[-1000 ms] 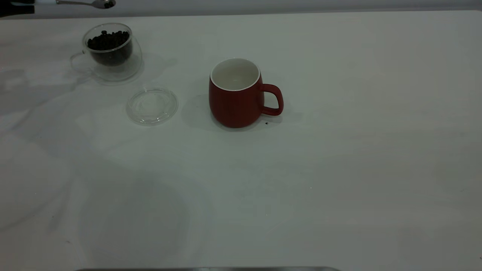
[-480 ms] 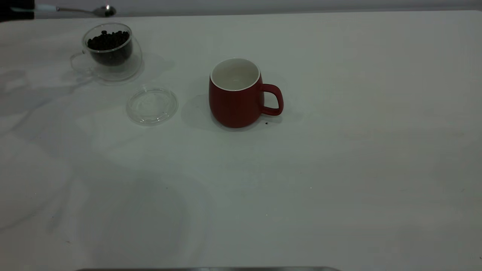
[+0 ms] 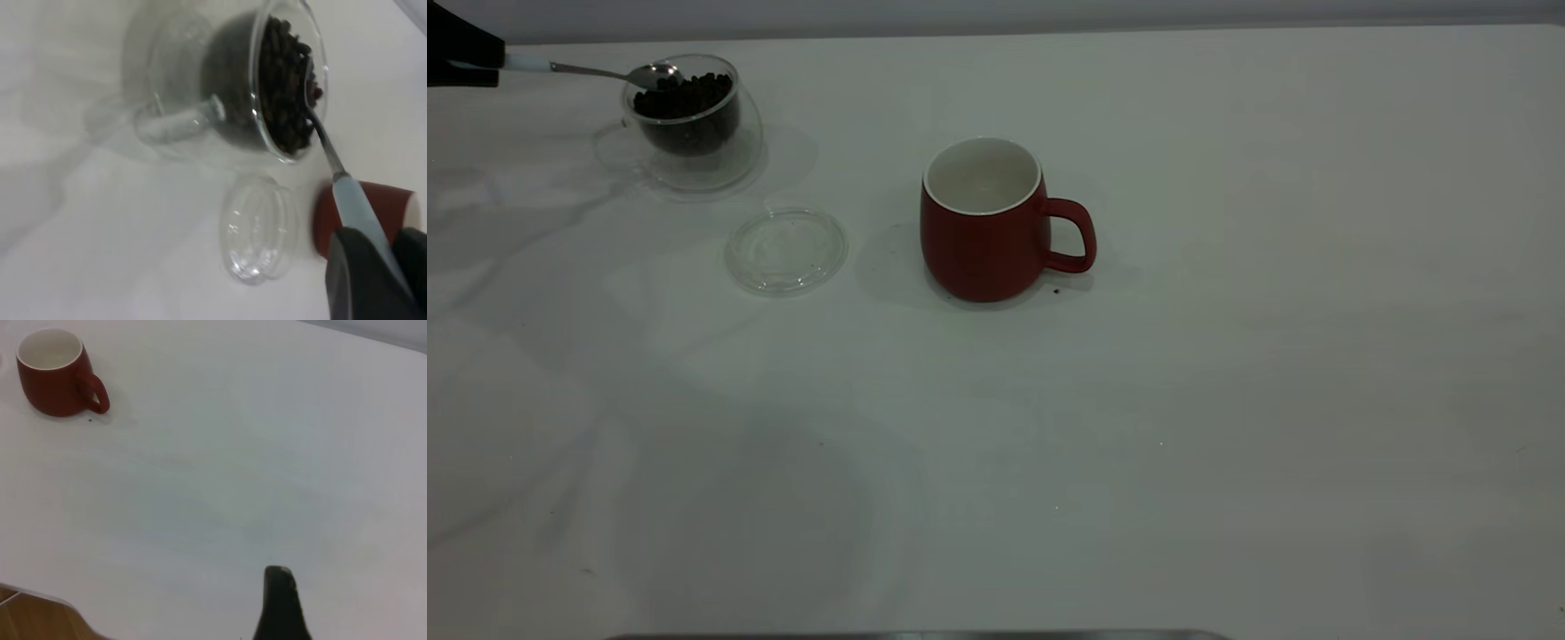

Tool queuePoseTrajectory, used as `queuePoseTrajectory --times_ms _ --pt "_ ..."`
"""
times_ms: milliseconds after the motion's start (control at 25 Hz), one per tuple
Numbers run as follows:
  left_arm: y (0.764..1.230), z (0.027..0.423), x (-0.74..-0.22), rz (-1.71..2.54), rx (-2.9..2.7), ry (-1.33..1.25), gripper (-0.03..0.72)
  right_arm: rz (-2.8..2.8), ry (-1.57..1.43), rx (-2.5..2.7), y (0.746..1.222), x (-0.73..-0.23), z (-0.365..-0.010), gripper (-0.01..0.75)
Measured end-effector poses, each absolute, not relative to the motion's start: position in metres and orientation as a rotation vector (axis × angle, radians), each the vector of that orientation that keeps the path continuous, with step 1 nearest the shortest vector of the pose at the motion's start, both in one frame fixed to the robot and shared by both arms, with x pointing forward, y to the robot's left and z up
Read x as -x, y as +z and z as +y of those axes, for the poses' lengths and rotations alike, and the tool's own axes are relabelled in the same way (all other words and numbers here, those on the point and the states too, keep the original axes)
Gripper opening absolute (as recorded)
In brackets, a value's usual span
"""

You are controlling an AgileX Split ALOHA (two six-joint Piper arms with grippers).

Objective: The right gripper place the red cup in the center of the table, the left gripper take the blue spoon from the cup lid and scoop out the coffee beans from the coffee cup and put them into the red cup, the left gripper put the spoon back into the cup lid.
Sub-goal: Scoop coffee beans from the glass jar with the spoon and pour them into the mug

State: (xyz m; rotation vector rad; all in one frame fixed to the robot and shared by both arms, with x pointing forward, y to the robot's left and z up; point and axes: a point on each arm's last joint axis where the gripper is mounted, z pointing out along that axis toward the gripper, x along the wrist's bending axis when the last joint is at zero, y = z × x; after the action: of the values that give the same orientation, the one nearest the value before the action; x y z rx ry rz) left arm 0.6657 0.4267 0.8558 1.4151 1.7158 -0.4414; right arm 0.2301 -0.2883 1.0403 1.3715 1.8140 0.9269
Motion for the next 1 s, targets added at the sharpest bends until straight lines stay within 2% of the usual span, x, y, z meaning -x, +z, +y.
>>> queuePoseTrajectory --times_ms 520,1000 --pt "0.834 0.412 -0.671 1.702 -1.446 -0.438 0.124 1.814 0.927 -1.372 1.040 -0.230 -0.288 0.573" --pt "0.829 0.411 -0.671 1.876 -1.239 -0.573 0.124 1.814 0.927 -1.372 1.040 -0.230 -0.288 0.573"
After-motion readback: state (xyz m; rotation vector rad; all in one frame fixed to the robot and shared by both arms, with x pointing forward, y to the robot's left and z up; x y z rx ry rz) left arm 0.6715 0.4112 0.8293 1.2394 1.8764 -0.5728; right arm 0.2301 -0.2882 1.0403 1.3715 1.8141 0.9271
